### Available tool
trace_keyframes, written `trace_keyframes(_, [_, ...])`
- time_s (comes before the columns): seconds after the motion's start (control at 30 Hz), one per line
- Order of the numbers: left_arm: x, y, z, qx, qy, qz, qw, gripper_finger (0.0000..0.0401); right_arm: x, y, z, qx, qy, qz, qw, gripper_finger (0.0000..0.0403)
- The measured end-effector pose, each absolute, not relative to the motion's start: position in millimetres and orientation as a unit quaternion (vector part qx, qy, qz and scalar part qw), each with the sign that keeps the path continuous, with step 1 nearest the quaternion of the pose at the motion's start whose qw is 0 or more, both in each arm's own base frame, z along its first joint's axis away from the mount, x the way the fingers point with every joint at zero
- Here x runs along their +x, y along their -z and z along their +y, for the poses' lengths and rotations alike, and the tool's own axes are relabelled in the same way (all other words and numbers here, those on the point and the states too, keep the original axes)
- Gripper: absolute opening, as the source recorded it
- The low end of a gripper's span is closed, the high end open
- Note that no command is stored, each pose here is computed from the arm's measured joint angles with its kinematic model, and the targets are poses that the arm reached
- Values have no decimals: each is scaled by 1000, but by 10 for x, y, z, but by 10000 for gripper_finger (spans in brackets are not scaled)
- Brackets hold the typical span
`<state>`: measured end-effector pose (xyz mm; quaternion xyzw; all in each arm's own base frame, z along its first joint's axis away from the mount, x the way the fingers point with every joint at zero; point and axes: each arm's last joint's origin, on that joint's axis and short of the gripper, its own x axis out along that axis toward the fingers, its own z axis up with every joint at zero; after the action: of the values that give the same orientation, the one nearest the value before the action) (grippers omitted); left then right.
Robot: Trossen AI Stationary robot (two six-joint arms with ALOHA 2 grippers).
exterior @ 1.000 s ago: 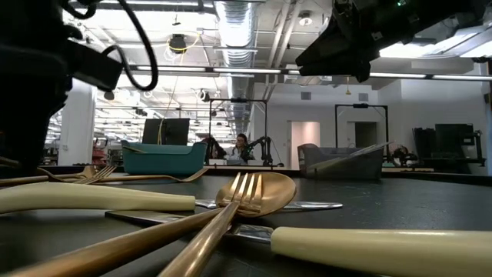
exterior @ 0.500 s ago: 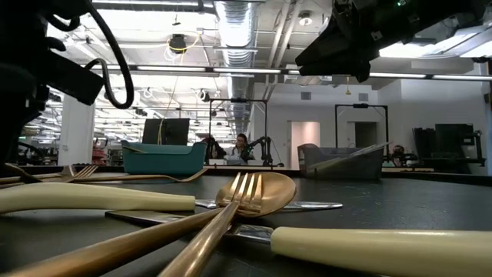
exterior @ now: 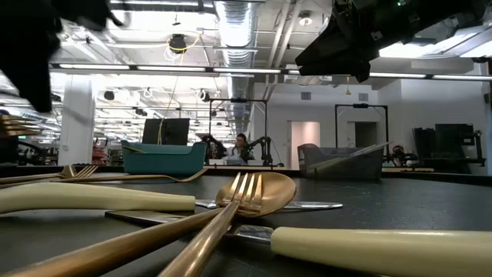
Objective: Sort silverware by color (type)
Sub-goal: Put the gold fork into the orange bin, then adjust the gold forks in the orange bin
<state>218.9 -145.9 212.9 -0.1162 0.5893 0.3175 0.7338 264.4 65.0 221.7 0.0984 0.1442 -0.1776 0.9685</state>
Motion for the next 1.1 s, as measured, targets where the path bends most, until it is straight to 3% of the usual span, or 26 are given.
trace_keyframes(0.2, [1728, -2350, -1797, -127, -417, 471, 767, 15, 2634, -2200, 660, 101, 178, 151, 967, 155])
trace_keyframes(0.53, [1190, -2342, -2199, -206, -390, 422, 792, 26, 2638, -2209, 661, 103, 177, 147, 968, 155])
trace_keyframes(0.73, [1161, -2157, -2122, -173, -386, 400, 813, 93, 2636, -2213, 675, 104, 174, 145, 968, 155])
trace_keyframes(1.1, [1153, -1801, -2001, -177, -403, 460, 772, 237, 2630, -2210, 694, 103, 171, 147, 969, 155])
